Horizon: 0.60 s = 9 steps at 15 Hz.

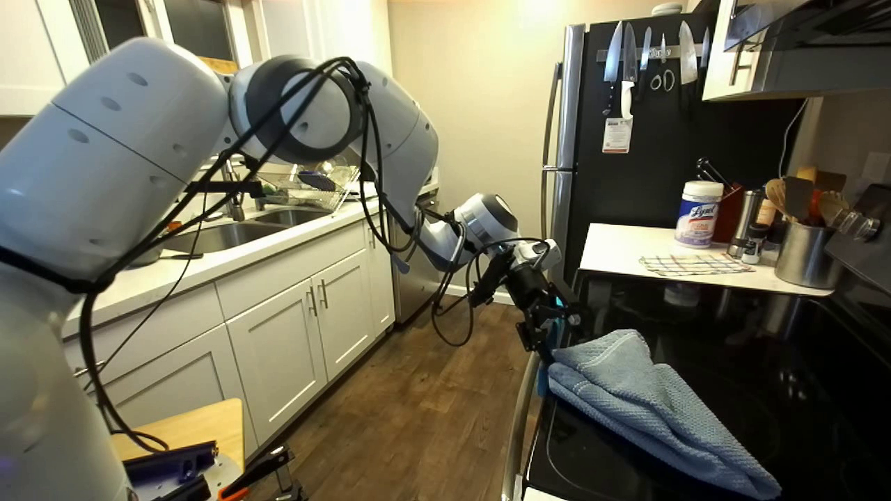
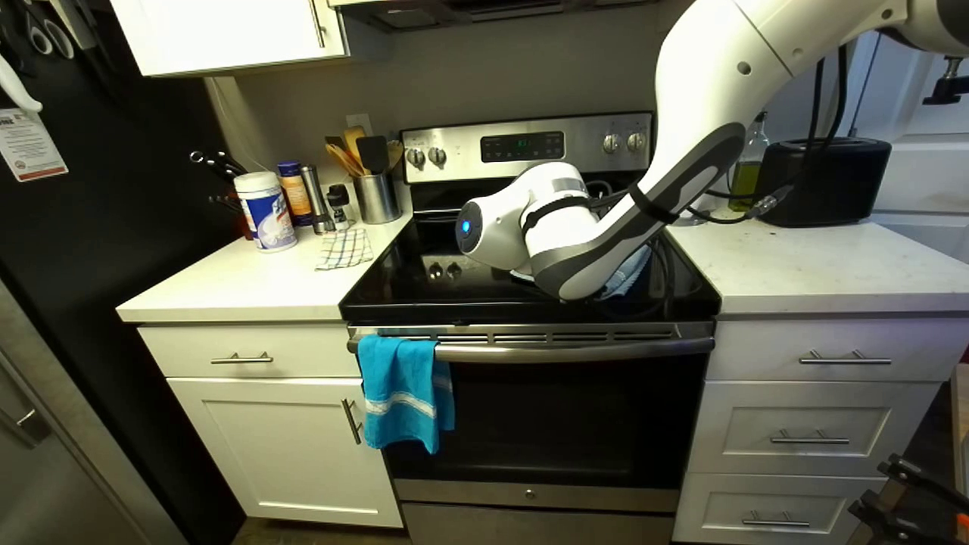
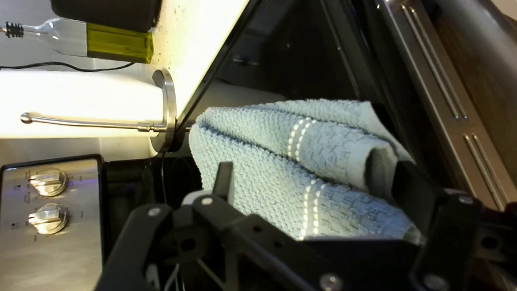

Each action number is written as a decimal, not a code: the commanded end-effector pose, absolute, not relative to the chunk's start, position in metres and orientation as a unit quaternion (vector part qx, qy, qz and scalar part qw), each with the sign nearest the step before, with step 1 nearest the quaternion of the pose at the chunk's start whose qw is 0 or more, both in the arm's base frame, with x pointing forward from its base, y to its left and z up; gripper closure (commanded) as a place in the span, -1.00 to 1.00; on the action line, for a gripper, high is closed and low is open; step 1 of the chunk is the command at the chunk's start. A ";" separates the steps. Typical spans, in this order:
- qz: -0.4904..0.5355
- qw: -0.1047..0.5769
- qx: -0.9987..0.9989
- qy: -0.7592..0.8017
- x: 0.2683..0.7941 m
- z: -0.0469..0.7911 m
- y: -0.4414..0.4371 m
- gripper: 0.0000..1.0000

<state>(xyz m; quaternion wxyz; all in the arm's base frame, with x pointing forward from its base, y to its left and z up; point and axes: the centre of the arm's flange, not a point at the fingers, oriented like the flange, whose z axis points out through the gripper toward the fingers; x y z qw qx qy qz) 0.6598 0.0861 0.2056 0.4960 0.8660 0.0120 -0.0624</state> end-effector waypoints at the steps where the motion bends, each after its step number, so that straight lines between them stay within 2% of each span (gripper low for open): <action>1: -0.065 0.490 0.869 0.007 0.663 0.210 0.080 -1.00; 9: -0.075 0.493 0.866 0.011 0.661 0.195 0.079 -1.00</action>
